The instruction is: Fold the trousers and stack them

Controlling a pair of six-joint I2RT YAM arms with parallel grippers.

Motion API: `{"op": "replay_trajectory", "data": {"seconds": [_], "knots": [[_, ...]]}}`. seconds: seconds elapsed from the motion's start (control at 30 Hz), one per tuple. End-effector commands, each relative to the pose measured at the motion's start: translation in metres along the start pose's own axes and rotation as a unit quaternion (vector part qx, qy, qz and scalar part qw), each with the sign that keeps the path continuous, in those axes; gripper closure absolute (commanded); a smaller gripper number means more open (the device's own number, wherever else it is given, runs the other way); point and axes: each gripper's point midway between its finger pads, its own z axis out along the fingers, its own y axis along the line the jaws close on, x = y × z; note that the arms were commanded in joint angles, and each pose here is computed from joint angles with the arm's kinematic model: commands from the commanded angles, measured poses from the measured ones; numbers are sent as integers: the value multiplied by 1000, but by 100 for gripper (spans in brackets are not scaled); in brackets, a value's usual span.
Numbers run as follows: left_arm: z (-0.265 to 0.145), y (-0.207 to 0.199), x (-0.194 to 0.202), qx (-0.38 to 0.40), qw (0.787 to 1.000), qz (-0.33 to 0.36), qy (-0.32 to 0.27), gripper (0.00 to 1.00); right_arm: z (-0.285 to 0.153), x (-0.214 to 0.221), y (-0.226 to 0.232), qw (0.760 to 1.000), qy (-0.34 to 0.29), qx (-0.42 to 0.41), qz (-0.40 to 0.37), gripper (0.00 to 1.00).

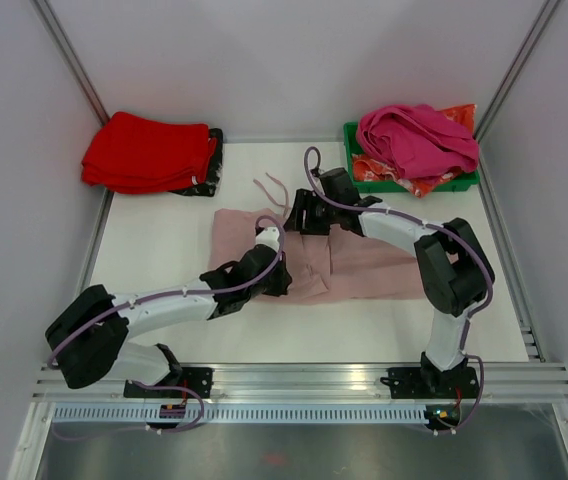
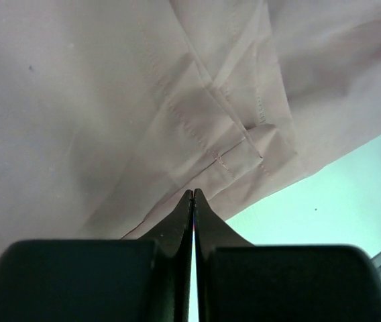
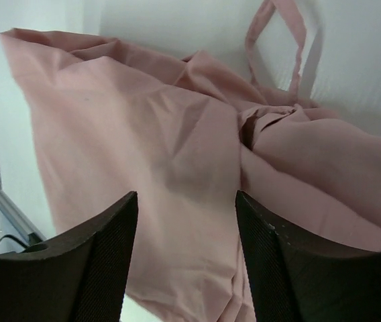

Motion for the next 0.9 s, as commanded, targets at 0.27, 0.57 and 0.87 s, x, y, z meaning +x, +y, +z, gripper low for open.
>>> {"op": "replay_trajectory", "data": {"seconds": [0.27,0.57,0.87], "knots": [[-14,-12,4,45,998,-34,-4,96,30,4,-3,999,8,10,-31,33],[-12,-25,0,66,998,7,-6,57,19,-18,20,999,-32,-17,-18,79],[-6,-20,-19,16,997,75,-32,43,-6,-31,24,997,-68,1,-26,100]]}}
